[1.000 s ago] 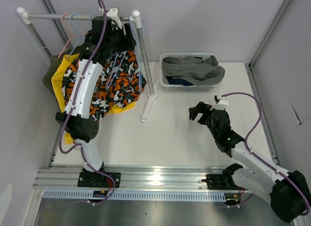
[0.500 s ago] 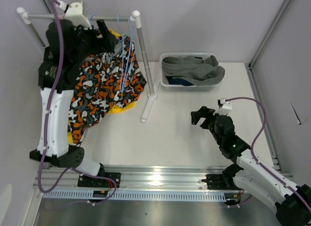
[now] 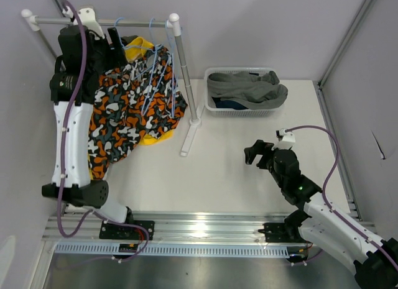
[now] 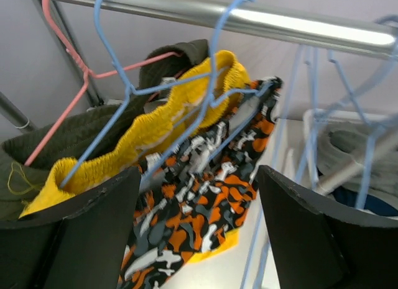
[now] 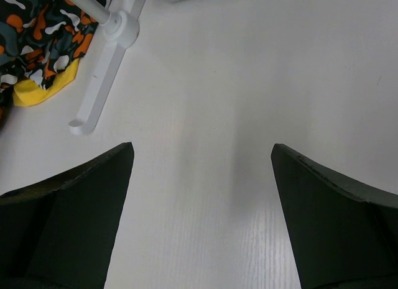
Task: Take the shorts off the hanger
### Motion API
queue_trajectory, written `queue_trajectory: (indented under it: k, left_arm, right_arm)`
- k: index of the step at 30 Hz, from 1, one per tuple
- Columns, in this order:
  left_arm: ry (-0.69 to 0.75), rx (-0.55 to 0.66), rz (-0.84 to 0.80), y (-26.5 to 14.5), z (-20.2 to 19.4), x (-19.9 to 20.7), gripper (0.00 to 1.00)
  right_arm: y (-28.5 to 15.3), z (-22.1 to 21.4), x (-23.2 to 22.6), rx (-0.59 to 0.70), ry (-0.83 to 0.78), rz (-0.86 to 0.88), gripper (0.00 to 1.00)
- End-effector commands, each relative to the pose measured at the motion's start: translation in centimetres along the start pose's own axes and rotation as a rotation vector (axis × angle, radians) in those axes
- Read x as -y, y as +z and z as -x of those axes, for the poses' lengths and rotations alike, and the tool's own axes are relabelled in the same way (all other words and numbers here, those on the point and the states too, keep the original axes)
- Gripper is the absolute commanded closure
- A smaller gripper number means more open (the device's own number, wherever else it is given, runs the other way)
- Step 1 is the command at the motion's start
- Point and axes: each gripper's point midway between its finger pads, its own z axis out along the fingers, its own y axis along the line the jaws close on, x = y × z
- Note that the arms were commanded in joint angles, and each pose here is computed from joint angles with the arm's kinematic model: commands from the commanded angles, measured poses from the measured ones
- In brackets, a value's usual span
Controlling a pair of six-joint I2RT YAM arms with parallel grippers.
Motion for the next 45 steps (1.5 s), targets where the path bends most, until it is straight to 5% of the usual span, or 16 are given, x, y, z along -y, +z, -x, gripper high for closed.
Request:
queue_trajectory:
  k: [1, 11, 18, 23, 26, 30, 40, 45]
  left_arm:
    - [0.0, 0.054, 0.062, 1.4, 2.4, -1.8, 0.18]
    - [-0.002, -0.032, 0.082, 6.3, 0.6, -2.4, 0.21]
    - [-0.009, -0.118, 0.058, 8.6, -2.4, -1.9, 0.44]
    - [-0.006, -0.158, 0.068, 9.1, -3.9, -2.1, 0.47]
    - [-0.005, -0.172, 0.07, 9.3, -4.5, -2.1, 0.57]
    - [-0.017, -0.169, 0.069, 9.0, -4.3, -2.1, 1.0]
    - [-0.071, -0.02, -0.079, 2.2, 1.3, 1.0, 1.0]
    - [-0.103, 0.021, -0.154, -0.7, 3.0, 2.6, 1.0]
  right_arm:
    - [-0.4, 1.6, -0.6, 0.027, -0.035, 0.009, 0.0]
    - [-0.1, 1.1, 0.5, 0.012, -0.059, -0.024, 0.01]
    - [0.7, 0.9, 1.0, -0.001, -0.06, -0.034, 0.01]
    - [0.9, 1.0, 1.1, 0.001, -0.055, -0.034, 0.0]
    - [1.0, 0.9, 1.2, -0.001, -0.055, -0.034, 0.01]
    - [1.1, 1.0, 1.1, -0.001, -0.054, -0.032, 0.01]
    - [0.2, 2.7, -1.5, 0.032, -0.038, 0.052, 0.01]
    - [-2.6, 7.7, -12.3, 0.098, -0.065, 0.37, 0.01]
